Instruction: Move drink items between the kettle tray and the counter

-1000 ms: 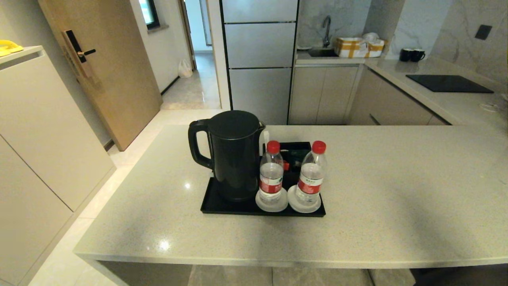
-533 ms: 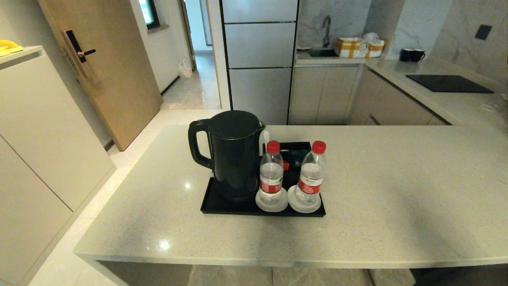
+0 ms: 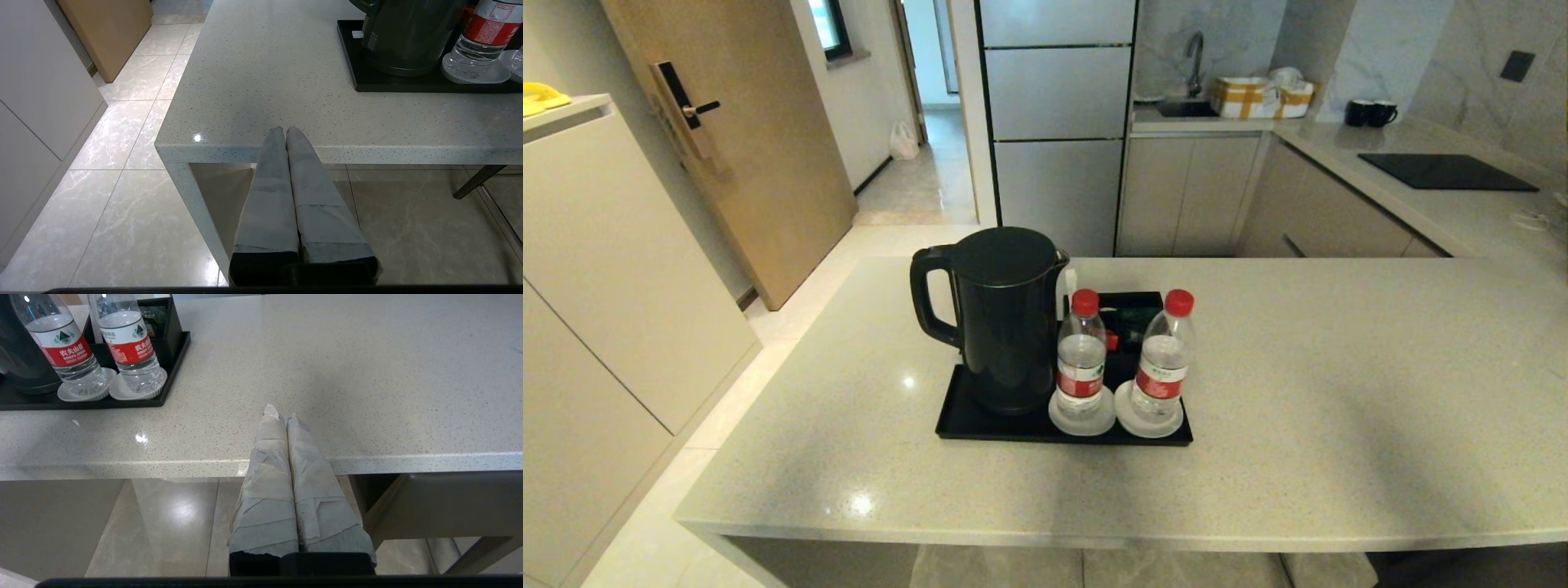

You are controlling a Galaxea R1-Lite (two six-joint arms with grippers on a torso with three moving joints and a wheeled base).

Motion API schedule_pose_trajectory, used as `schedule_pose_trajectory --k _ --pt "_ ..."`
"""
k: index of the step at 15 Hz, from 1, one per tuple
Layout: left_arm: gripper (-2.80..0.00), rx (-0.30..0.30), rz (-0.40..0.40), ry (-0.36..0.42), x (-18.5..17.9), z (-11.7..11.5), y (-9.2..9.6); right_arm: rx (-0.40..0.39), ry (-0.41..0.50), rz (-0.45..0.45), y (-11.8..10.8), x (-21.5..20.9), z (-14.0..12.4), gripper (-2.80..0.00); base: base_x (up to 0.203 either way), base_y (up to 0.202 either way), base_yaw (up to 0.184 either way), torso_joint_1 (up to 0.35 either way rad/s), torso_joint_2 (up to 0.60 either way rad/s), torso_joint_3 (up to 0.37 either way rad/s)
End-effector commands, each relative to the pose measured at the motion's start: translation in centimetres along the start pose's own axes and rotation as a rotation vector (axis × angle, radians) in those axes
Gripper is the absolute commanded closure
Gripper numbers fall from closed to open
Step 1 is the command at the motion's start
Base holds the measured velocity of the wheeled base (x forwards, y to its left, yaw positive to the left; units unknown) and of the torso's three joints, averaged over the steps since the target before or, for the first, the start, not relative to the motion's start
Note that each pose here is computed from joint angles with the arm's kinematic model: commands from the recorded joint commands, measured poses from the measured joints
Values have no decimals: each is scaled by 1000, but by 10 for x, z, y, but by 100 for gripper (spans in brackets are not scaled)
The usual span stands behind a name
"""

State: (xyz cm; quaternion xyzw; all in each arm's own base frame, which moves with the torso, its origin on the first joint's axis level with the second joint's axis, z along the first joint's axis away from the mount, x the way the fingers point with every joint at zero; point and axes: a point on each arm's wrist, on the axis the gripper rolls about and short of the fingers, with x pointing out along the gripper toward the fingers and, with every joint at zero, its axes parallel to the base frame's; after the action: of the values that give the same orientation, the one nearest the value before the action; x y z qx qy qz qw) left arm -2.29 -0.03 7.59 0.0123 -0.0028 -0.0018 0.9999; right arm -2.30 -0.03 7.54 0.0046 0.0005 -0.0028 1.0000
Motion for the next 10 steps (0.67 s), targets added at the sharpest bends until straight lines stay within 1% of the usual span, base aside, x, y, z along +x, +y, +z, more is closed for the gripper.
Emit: schedule_pose_trajectory --k 1,10 --pt "0 0 1 1 0 0 0 0 1 1 0 0 0 0 0 0 0 0 0 0" --pt "0 0 1 1 0 0 0 0 1 1 0 0 0 0 0 0 0 0 0 0"
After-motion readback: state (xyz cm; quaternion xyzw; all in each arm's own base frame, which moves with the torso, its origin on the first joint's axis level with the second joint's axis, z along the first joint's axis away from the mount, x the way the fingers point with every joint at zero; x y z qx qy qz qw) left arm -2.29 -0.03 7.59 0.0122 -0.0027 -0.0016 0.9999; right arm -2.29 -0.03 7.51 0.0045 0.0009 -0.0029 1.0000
